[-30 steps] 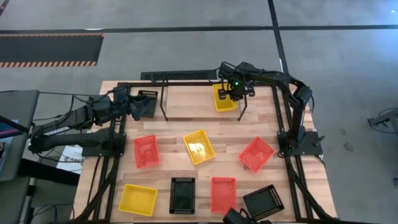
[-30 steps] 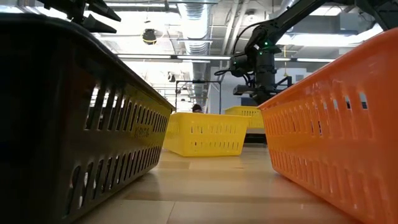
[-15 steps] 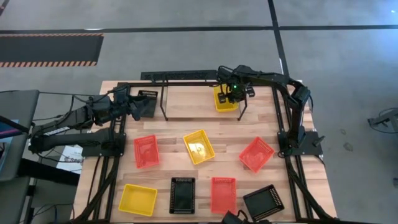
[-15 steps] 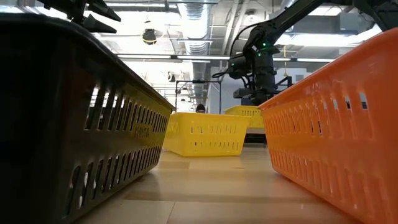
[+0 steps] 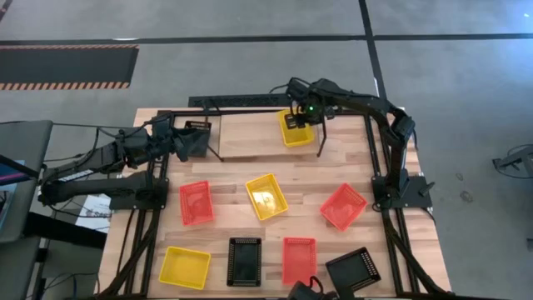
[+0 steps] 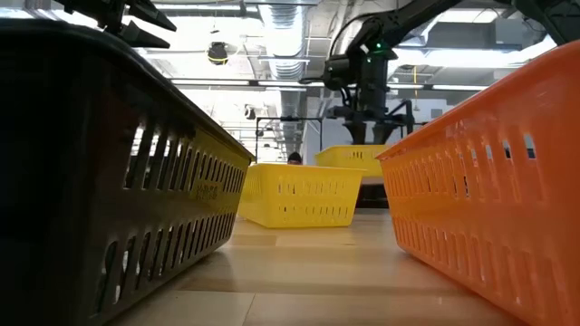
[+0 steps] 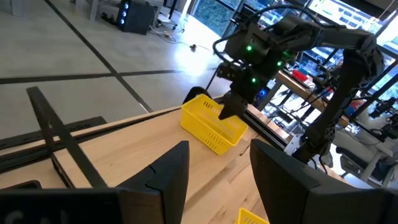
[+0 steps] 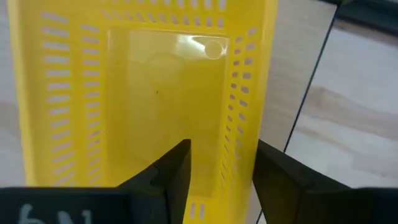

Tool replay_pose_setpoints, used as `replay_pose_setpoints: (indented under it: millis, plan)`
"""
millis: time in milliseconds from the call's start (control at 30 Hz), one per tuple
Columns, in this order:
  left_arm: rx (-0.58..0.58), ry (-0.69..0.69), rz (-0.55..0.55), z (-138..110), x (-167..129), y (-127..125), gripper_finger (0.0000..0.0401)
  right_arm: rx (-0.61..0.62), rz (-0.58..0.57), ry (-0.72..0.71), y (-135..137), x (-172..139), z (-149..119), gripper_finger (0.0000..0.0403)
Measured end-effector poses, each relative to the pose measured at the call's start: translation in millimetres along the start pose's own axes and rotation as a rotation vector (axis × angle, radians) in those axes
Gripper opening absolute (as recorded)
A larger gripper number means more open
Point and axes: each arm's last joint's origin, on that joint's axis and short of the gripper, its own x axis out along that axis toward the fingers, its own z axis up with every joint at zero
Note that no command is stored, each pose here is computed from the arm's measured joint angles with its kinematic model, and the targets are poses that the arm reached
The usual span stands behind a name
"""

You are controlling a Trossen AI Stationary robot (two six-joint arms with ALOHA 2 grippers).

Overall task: Stack baskets on shelf by color
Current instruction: Put the top right yellow basket on the shelf, then adjust the yellow basket on the shelf

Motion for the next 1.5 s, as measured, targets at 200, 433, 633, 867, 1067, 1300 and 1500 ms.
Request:
replay_pose_setpoints:
  millis: [200,433,633,867,1067,1300,1500]
  plan:
    - [0.000,0.000,0.000,0,0,0,0.0158,-0.001,-0.008,-0.022,0,-3,2,0.0183]
    - [0.000,0.001,-0.001,0,0,0,0.0158,0.000,-0.003,-0.029,1,-3,3,0.0182]
    - [0.001,0.001,0.000,0,0,0,0.0158,0.002,0.015,-0.063,3,-3,6,0.0184]
    - [0.000,0.000,-0.001,0,0,0,0.0158,-0.003,0.014,-0.062,3,1,5,0.0182]
    - [0.000,0.001,-0.001,0,0,0,0.0158,-0.014,-0.001,-0.037,4,12,-2,0.0192]
    - [-0.006,0.001,-0.001,0,0,0,0.0158,-0.009,0.047,-0.061,8,13,0,0.0205]
    - [-0.011,0.001,-0.001,0,0,0,0.0158,-0.015,0.086,-0.079,11,13,2,0.0210]
